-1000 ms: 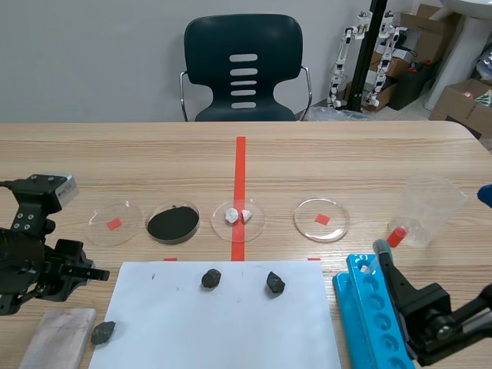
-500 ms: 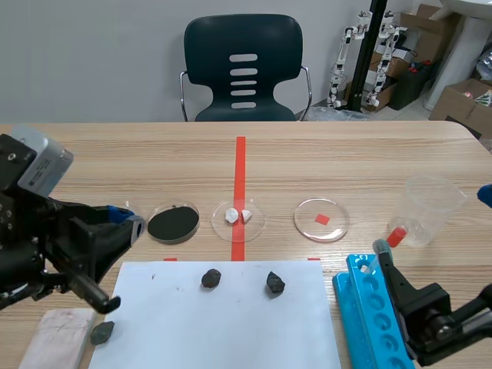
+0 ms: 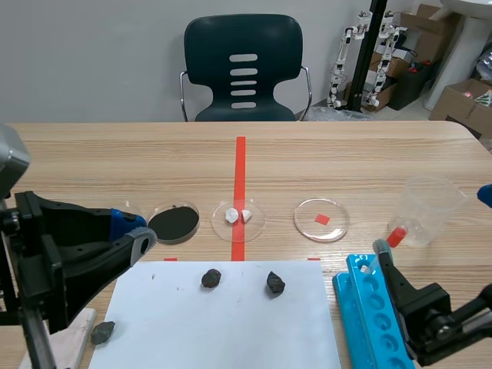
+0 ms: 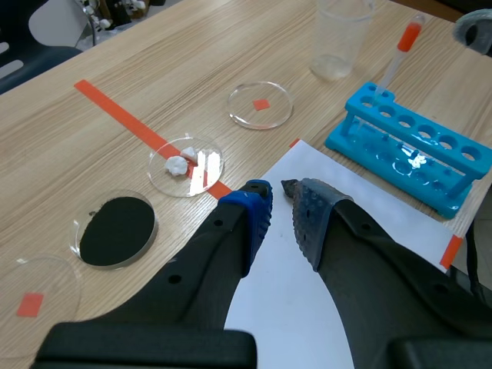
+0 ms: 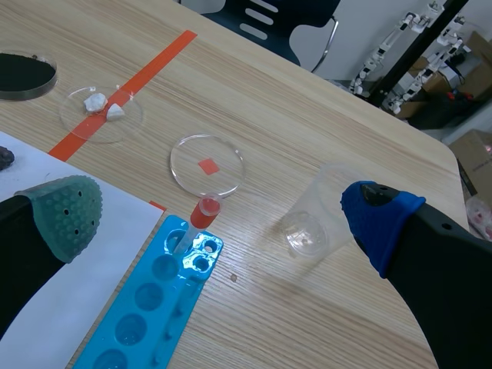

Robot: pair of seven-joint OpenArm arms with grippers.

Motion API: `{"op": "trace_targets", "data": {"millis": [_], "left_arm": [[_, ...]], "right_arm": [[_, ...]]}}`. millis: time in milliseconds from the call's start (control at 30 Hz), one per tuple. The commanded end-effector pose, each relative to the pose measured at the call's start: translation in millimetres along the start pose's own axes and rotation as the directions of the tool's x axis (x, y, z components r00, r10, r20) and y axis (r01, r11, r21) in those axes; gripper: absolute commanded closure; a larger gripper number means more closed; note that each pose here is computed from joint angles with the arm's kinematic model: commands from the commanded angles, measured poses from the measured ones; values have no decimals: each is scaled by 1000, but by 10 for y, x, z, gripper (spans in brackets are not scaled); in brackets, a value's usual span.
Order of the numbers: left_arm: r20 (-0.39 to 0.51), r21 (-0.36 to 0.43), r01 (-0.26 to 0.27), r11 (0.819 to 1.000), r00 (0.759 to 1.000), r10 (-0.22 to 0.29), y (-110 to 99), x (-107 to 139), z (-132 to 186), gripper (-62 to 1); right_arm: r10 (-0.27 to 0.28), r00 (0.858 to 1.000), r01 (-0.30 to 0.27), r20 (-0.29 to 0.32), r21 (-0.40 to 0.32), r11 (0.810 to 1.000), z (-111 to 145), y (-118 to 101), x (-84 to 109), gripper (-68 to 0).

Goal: Rub the mineral on the streak plate

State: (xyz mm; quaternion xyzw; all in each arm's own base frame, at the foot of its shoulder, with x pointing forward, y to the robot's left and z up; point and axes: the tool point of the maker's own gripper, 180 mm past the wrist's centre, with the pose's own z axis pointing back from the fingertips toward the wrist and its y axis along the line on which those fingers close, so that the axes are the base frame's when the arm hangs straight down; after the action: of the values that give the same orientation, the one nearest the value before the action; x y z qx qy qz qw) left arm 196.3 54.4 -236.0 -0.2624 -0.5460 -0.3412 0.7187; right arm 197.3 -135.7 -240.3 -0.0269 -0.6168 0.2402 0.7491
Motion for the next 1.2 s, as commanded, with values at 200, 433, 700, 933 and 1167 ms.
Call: {"op": "trace_targets", "data": {"millis": [200, 433, 700, 933, 1167], "left_arm": [[17, -19, 34, 999, 999, -34, -83, 99, 12, -113], [-3, -20, 67, 998, 998, -67, -83, 62, 12, -113], [-3, -20, 67, 998, 998, -67, -83, 62, 12, -113], [-2, -20, 66, 998, 998, -66, -83, 62, 12, -113], [-2, -20, 66, 998, 998, -66, -83, 62, 12, -113]], "right_arm": [[0, 999, 1, 34, -9, 1000, -8, -25, 100, -679], [0, 999, 1, 34, -9, 1000, -8, -25, 101, -679], [0, 999, 1, 34, -9, 1000, -8, -25, 101, -679], [0, 999, 1, 35, -9, 1000, -8, -25, 102, -679], [0, 999, 1, 35, -9, 1000, -8, -25, 102, -679]]}}
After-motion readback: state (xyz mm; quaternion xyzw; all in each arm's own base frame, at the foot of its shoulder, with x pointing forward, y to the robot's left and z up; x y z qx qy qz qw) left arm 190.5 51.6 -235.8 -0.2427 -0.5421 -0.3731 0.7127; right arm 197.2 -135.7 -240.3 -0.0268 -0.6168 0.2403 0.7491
